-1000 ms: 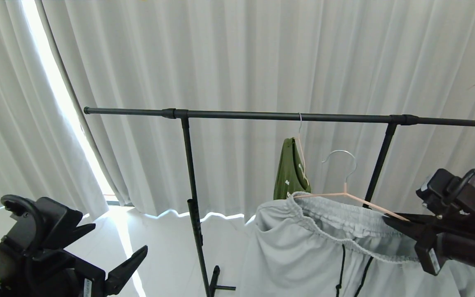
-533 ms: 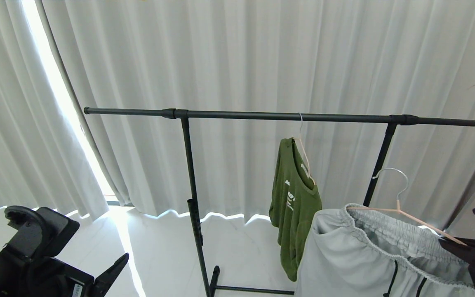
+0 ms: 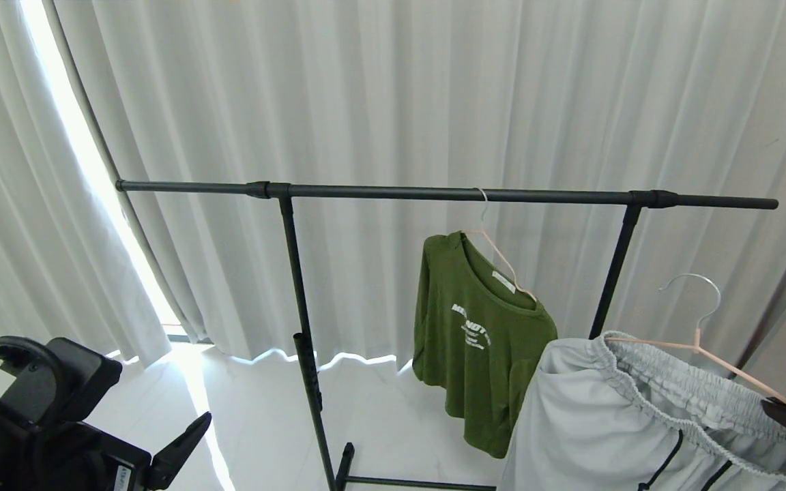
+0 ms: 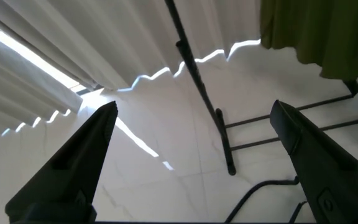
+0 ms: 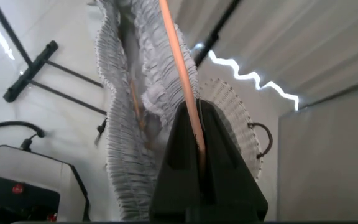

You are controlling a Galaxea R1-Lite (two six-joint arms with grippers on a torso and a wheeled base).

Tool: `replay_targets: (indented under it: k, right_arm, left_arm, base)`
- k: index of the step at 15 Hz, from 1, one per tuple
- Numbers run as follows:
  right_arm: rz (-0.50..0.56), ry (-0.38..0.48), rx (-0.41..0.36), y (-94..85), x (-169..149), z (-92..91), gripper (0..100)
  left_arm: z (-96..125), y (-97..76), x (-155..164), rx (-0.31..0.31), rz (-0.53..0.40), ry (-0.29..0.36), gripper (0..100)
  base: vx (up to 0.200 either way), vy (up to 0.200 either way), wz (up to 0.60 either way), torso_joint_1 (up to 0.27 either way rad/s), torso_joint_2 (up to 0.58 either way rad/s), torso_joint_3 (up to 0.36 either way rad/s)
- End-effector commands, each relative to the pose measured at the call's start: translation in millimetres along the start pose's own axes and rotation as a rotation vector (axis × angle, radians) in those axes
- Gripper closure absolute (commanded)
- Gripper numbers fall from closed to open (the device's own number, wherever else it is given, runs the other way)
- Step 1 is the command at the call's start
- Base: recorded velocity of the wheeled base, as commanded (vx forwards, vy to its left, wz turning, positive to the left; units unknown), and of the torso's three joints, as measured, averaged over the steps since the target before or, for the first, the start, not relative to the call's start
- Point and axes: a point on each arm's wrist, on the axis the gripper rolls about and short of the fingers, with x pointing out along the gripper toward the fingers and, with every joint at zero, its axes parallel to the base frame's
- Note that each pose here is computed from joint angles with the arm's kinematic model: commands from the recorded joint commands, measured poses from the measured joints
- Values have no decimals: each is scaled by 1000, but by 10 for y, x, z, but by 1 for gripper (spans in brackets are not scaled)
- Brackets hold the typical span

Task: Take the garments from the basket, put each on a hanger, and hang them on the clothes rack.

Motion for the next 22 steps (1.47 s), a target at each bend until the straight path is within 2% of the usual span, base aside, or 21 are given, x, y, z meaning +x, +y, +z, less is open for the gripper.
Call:
replay_targets:
  k: [1,3,8,13,17,22]
  right_arm:
    - [-18,-2,9,-21,-10,-3,100]
    - [-18,-3,11,-23,-13,-3,100]
    - [-24,-14,83,-30,-14,19,100]
    - [-24,-27,99,-37,-8,43,100]
    - [-32,-107,155,-79,125,173,100]
    - [-37,-207,147,-135,381,409,100]
  left_arm:
    - [3,1,-2,0,0,-2,0]
    - [4,-1,-2,1,-1,-2,0]
    - [-2,-1,1,3,0,1,0]
    - [-5,-2,-2,38,1,1,0]
    - [24,13,-4,34,21,-5,0]
    - [34,19,-15,25,25,-13,0]
  base:
    - [0,-200,0,7,-2,-2]
    - [0,-200,0,5,2,5]
    - [0,0,0,0,0,0]
    - [0,0,0,0,0,0]
    - [0,0,0,0,0,0]
    - [40,0,0,0,1,1]
